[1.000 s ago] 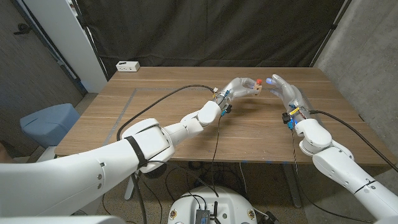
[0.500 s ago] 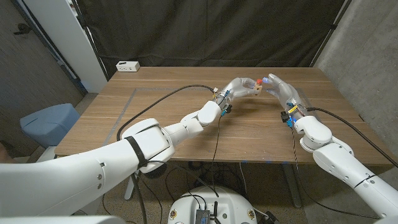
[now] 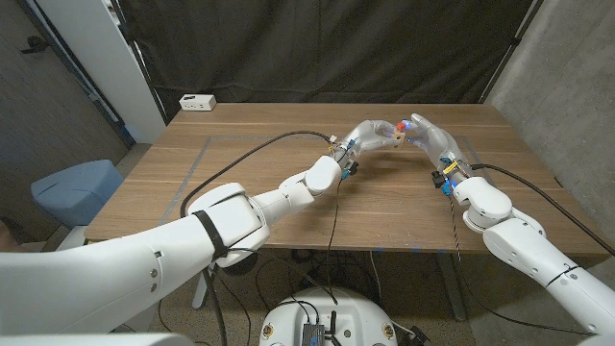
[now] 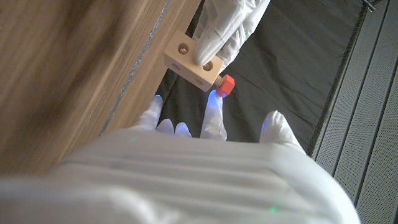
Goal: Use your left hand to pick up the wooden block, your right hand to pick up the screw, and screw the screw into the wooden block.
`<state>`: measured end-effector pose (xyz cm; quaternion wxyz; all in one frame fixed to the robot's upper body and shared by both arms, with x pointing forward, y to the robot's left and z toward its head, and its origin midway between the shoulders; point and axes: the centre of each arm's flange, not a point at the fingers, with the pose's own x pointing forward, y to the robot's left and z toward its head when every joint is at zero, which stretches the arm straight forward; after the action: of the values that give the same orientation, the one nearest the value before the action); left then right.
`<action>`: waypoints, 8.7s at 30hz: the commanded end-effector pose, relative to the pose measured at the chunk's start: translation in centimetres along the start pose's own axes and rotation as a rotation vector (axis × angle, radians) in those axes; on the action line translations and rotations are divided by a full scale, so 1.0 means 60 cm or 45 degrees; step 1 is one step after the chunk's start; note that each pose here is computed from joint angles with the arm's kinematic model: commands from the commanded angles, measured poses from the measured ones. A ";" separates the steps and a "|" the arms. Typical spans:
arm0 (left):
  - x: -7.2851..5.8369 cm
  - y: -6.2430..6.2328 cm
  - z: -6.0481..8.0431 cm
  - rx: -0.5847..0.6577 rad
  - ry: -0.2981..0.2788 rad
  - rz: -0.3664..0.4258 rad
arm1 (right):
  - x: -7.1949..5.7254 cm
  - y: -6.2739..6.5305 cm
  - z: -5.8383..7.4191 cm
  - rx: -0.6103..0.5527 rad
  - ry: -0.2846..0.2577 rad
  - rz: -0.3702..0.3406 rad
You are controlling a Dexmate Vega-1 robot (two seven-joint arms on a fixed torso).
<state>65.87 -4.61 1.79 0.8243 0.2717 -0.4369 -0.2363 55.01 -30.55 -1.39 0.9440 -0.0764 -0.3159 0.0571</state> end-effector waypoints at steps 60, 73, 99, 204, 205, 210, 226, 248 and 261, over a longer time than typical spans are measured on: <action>-0.001 -0.004 -0.003 -0.017 0.012 -0.016 | -0.036 -0.003 0.001 -0.003 0.024 -0.040; 0.001 -0.004 -0.003 -0.020 0.015 -0.022 | -0.037 0.000 0.001 -0.001 0.011 0.009; -0.004 -0.004 -0.003 -0.021 0.005 -0.015 | -0.052 -0.012 0.003 -0.008 0.013 -0.034; -0.010 -0.012 0.004 -0.019 -0.040 -0.033 | -0.036 -0.014 0.013 -0.033 0.035 0.059; -0.010 -0.012 0.005 -0.018 -0.042 -0.032 | -0.037 -0.014 0.013 -0.033 0.035 0.059; -0.011 -0.012 0.005 -0.020 -0.046 -0.033 | -0.040 -0.014 0.013 -0.032 0.040 0.056; -0.012 -0.013 0.007 -0.020 -0.056 -0.039 | -0.052 -0.014 0.012 -0.031 0.048 0.049; -0.013 -0.013 0.003 -0.028 -0.043 -0.043 | -0.064 -0.013 0.014 -0.032 0.052 0.040; -0.010 -0.012 0.000 -0.030 -0.021 -0.049 | -0.061 -0.013 0.014 -0.038 0.057 0.082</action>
<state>65.19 -4.80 0.82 0.8157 0.2664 -0.4422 -0.2610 51.58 -31.79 -2.79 0.9480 -0.0973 -0.2948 0.0708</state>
